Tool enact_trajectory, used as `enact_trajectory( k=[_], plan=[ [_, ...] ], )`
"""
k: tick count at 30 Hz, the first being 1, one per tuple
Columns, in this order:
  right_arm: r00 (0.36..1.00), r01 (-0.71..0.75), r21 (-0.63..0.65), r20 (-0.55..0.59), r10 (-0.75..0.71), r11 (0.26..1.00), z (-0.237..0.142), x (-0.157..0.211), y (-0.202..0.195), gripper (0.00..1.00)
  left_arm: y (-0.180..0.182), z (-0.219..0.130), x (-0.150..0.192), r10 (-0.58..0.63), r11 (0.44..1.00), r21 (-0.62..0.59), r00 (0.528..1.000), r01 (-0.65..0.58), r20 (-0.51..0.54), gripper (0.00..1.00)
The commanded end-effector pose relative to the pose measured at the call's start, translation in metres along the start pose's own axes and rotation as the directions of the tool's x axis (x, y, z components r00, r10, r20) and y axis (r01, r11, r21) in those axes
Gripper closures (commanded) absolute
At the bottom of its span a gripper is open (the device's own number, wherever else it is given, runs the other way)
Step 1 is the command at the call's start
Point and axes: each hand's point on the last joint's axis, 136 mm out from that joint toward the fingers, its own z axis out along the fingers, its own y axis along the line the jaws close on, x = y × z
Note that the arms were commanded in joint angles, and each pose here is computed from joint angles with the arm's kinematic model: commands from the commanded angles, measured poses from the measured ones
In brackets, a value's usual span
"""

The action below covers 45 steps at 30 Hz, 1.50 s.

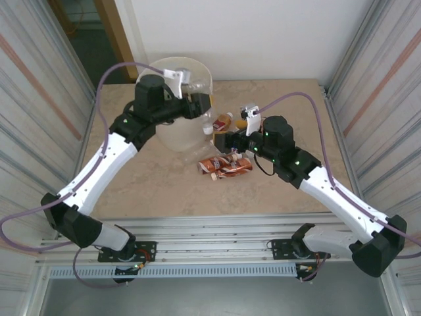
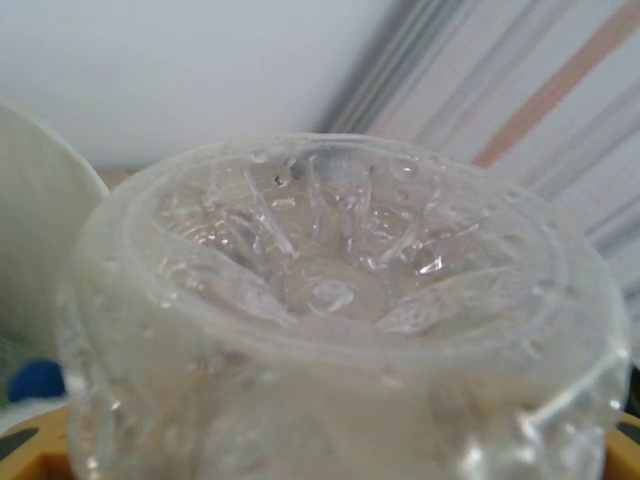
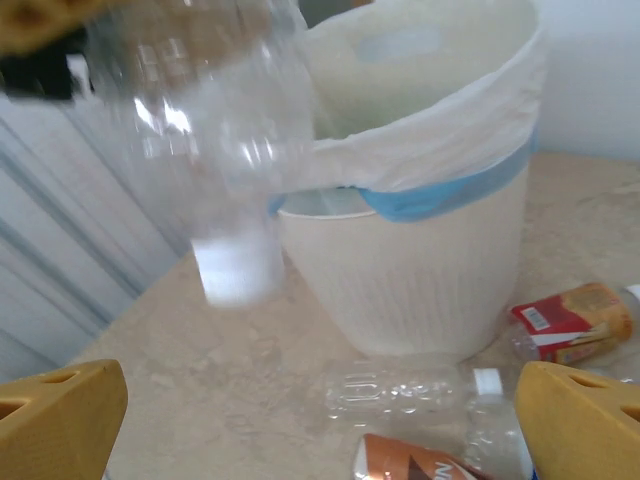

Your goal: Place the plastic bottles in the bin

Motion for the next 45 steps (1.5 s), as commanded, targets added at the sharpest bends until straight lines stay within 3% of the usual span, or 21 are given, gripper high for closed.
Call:
enact_trajectory(
  k=[1, 6, 12, 20, 31, 38, 45],
  plan=[
    [1.0, -0.028, 0.093, 0.003, 0.028, 0.995, -0.011, 0.002, -0.015, 0.02, 0.021, -0.005, -0.029, 0.066, 0.994, -0.087, 0.997, -0.063, 0.038, 0.62],
    [0.997, -0.08, 0.279, 0.004, 0.083, 0.957, -0.021, 0.011, -0.049, 0.02, 0.05, -0.006, -0.065, 0.127, 0.974, -0.201, 0.989, -0.109, 0.081, 0.62],
    [0.986, -0.143, 0.466, -0.007, 0.166, 0.873, -0.028, 0.027, -0.089, 0.02, 0.094, -0.001, -0.078, 0.186, 0.913, -0.375, 0.982, -0.158, 0.038, 0.63],
    [0.942, -0.274, 0.598, 0.011, 0.334, 0.753, -0.04, 0.057, -0.133, 0.02, 0.149, 0.014, -0.063, 0.249, 0.799, -0.539, 0.963, -0.266, -0.105, 0.62],
    [0.854, -0.333, 0.712, -0.05, 0.518, 0.618, -0.047, 0.12, -0.156, 0.02, 0.197, 0.041, -0.025, 0.203, 0.75, -0.579, 0.944, -0.321, -0.26, 0.54],
    [0.759, -0.389, 0.724, -0.098, 0.644, 0.57, -0.034, 0.167, -0.151, 0.02, 0.213, 0.049, -0.01, 0.172, 0.745, -0.585, 0.939, -0.321, -0.296, 0.4],
    [0.716, -0.392, 0.746, -0.121, 0.688, 0.538, -0.024, 0.194, -0.141, 0.02, 0.21, 0.05, -0.012, 0.154, 0.76, -0.577, 0.945, -0.3, -0.287, 0.17]
  ],
)
